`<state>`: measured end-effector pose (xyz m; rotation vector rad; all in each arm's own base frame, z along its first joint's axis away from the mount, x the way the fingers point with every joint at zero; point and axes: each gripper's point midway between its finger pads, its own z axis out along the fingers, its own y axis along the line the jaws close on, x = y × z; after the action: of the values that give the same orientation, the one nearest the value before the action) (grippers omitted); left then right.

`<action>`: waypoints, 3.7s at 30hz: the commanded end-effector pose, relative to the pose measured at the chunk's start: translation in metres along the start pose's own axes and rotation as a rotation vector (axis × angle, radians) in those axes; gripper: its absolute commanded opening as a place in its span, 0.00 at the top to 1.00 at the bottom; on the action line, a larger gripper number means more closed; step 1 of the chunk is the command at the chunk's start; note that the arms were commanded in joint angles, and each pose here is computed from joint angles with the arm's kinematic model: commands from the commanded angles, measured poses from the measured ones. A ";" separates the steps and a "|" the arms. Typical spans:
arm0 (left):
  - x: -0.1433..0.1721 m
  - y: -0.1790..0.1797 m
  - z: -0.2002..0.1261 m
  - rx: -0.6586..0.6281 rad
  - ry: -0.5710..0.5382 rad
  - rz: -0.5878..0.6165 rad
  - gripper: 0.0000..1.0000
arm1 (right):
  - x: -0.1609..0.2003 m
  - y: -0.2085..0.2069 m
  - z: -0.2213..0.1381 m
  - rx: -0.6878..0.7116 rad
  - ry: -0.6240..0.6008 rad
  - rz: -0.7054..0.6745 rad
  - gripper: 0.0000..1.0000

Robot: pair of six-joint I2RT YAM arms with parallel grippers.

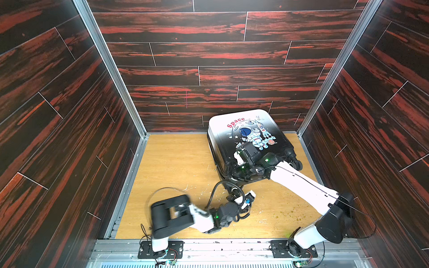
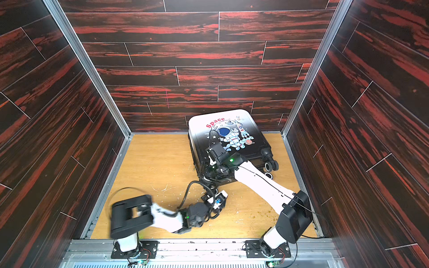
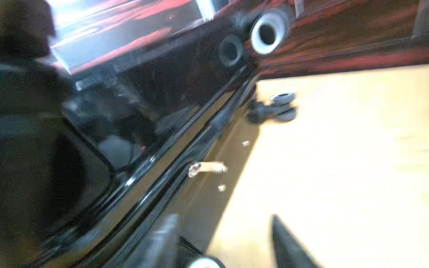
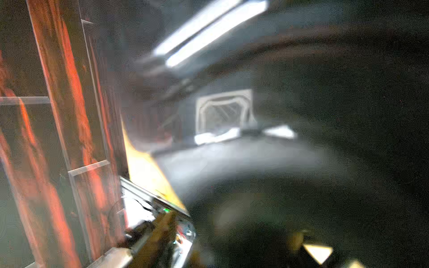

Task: Open the suitcase zippers
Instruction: Unzip the zipper on the suitcase.

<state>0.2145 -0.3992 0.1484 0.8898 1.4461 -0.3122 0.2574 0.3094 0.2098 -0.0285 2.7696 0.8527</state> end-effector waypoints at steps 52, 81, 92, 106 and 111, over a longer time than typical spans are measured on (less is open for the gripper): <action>-0.029 0.079 0.018 -0.204 0.653 -1.280 0.21 | 0.042 -0.139 -0.063 0.109 -0.520 -0.086 0.32; -0.073 0.113 0.032 -0.141 0.525 -1.370 1.00 | 0.003 -0.132 -0.035 0.035 -1.238 -0.613 0.37; -0.074 0.117 0.028 -0.138 0.518 -1.380 1.00 | -0.017 -0.136 -0.003 0.155 -1.195 -0.622 0.37; -0.087 0.126 0.022 -0.135 0.481 -1.380 1.00 | -0.011 -0.148 0.028 0.154 -1.099 -0.607 0.39; -0.084 0.129 0.021 -0.147 0.481 -1.380 1.00 | 0.000 -0.147 0.023 0.119 -1.082 -0.636 0.38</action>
<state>0.2906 -0.3546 0.1972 -0.3535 2.5312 -0.8700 0.2840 0.1983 0.1164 -0.2725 1.5992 0.3126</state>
